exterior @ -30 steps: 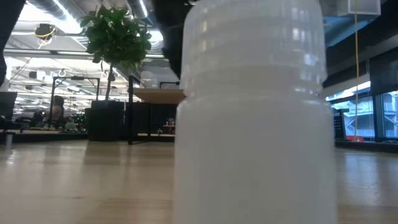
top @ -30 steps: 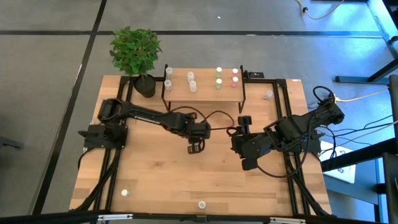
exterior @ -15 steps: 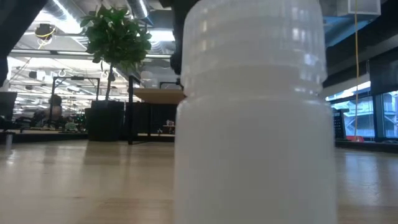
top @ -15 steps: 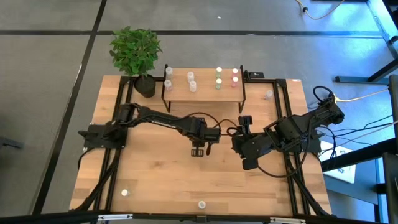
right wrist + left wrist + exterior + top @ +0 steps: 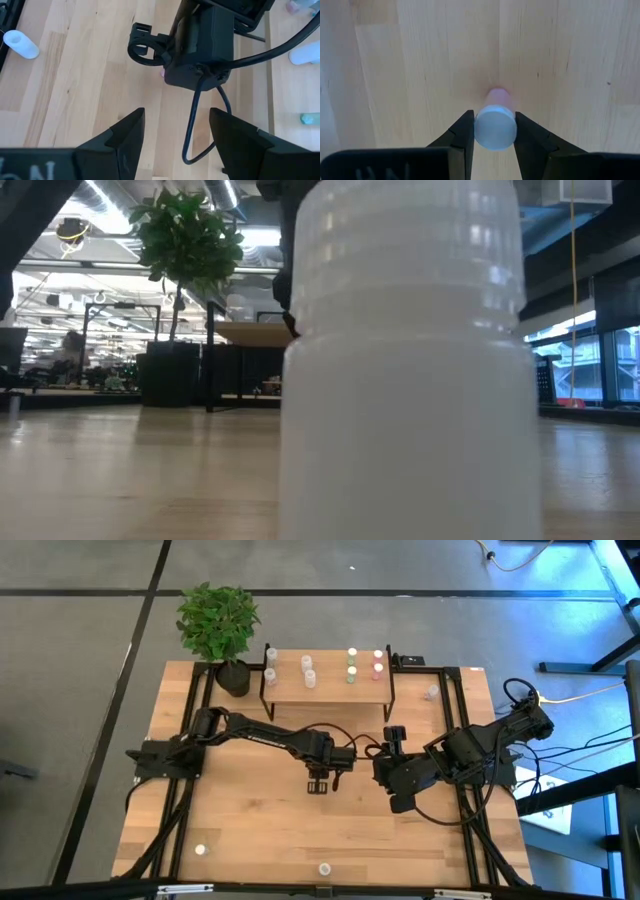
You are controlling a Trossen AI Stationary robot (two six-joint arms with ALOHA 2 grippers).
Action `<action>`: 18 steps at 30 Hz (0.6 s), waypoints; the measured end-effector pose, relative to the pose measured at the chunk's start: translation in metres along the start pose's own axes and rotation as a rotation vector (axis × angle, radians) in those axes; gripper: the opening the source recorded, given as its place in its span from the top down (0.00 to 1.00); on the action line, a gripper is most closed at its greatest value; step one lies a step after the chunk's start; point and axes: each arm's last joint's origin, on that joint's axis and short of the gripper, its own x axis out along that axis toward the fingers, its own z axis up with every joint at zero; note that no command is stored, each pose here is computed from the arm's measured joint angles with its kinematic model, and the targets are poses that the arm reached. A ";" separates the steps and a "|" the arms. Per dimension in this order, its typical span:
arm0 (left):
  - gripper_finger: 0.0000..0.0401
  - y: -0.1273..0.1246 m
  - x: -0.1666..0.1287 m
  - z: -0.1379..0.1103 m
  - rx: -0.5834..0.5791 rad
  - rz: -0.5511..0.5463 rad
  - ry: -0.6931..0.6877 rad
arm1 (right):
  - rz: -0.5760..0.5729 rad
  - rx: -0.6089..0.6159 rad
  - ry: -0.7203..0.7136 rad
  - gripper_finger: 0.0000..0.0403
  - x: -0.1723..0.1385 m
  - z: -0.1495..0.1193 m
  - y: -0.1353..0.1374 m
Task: Pick and place medicine bottles onto shelf by color
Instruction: Put the red pill bottle on the shelf aligned with the other red pill bottles
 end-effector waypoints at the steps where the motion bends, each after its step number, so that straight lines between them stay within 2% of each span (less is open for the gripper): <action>1: 0.77 0.000 0.000 0.000 0.000 0.000 0.000 | 0.000 0.000 0.000 0.44 0.000 0.000 0.000; 8: 0.77 0.000 0.000 0.000 0.000 0.000 0.000 | -0.016 0.027 -0.003 0.44 0.000 0.000 0.000; 13: 0.77 0.000 0.000 0.000 0.000 0.000 0.001 | -0.181 0.074 -0.037 0.44 0.000 0.001 -0.005; 18: 0.77 0.000 0.000 0.000 0.000 0.000 0.001 | -0.203 0.074 -0.043 0.44 -0.001 0.001 -0.006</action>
